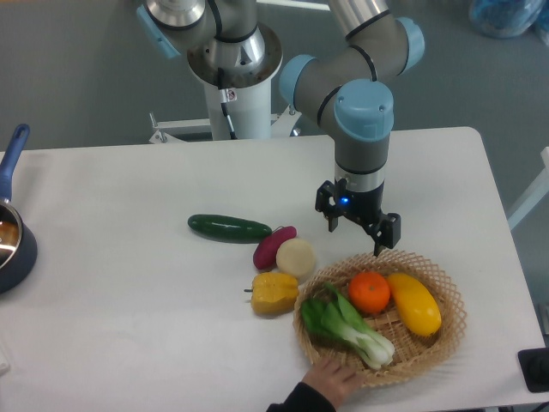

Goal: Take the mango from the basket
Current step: 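Move the open gripper beside the basket as the basket is repositioned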

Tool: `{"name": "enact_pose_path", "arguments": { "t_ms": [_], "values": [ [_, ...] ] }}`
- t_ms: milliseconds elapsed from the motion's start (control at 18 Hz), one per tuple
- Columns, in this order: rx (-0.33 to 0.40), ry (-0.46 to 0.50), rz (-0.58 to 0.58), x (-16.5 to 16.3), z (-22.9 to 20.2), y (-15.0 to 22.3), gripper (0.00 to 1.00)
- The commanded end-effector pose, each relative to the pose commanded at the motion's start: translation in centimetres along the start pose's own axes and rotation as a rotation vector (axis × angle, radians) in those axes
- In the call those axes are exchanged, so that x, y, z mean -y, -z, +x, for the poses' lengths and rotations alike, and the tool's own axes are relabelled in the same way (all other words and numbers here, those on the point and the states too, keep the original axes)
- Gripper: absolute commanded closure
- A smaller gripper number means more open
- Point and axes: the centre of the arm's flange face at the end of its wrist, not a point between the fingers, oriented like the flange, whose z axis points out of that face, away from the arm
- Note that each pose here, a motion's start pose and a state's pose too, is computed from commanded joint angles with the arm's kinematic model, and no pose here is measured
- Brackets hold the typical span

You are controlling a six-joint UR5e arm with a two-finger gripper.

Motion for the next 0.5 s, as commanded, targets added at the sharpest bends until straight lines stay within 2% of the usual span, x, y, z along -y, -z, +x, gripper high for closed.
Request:
{"name": "enact_pose_path", "arguments": {
  "t_ms": [389,500],
  "values": [
    [0.030,-0.003,0.008,0.0,-1.1,0.3,0.00],
    [0.047,0.002,0.011,-0.2,-1.7,-0.8,0.00]
  ]
}}
